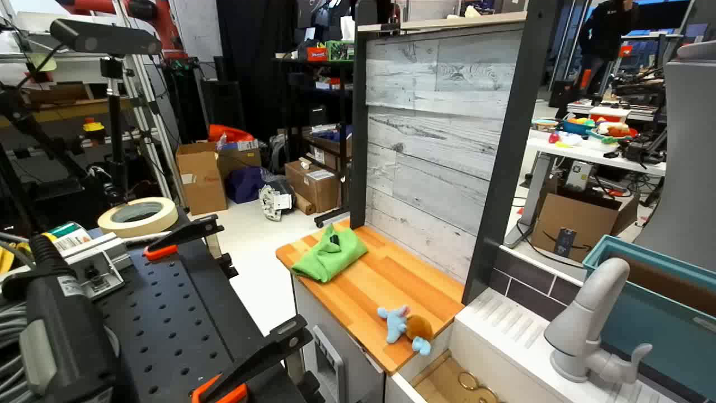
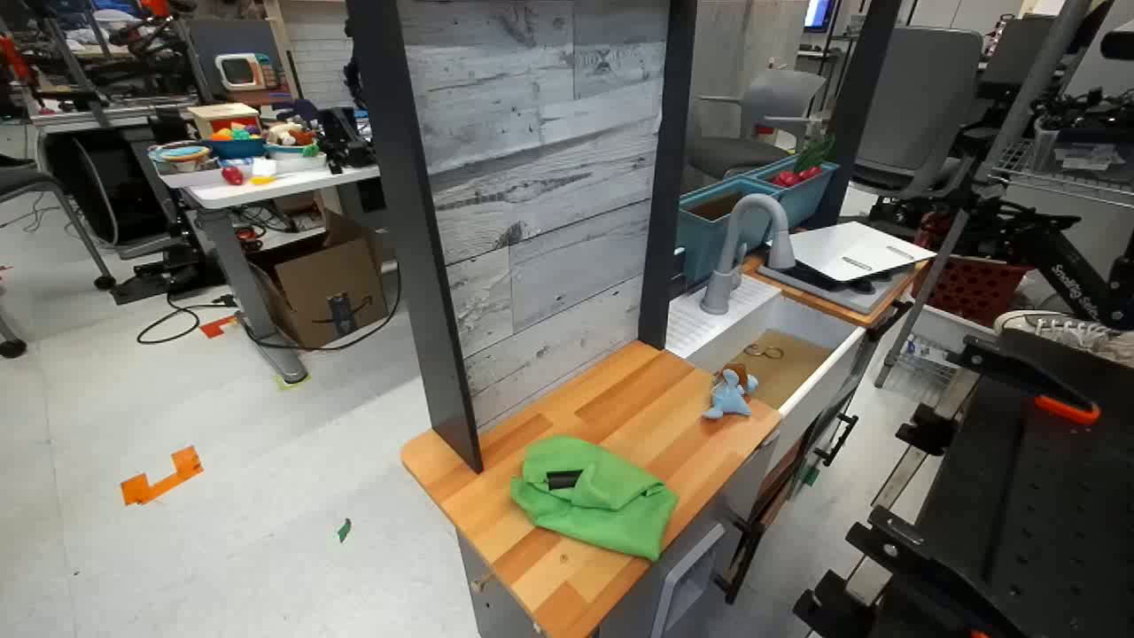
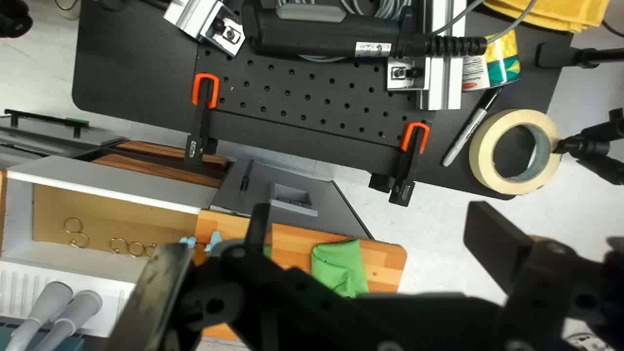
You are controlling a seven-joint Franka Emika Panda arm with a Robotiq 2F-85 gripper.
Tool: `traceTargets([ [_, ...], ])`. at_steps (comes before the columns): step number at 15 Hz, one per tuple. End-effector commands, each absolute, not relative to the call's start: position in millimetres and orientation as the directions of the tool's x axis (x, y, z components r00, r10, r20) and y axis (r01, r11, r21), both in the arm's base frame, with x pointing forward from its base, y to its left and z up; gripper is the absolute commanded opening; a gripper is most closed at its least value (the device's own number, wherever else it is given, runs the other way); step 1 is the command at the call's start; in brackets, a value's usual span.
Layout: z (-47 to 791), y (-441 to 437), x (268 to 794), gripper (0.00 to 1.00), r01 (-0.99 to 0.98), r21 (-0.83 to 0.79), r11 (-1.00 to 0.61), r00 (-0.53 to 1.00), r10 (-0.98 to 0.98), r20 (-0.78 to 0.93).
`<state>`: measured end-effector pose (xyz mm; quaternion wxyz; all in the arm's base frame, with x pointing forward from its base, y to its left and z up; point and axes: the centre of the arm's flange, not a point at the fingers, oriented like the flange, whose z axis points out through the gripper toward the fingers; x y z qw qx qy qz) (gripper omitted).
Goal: Unfold the green cloth once
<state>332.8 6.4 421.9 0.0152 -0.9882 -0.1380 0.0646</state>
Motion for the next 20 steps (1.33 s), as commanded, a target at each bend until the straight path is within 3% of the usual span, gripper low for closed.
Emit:
traceTargets([
  [1,422.1,6.4,332.9,1.0,0.271,-0.048,-0.961,0.954,0.275,-0.123],
  [16,422.1,6.4,332.9,1.0,0.271,-0.048,-0.961,0.954,0.275,-0.122],
  [20,404.3,11.2,359.3,1.0,0.271,-0.062,-0.96,0.957,0.276,-0.088],
])
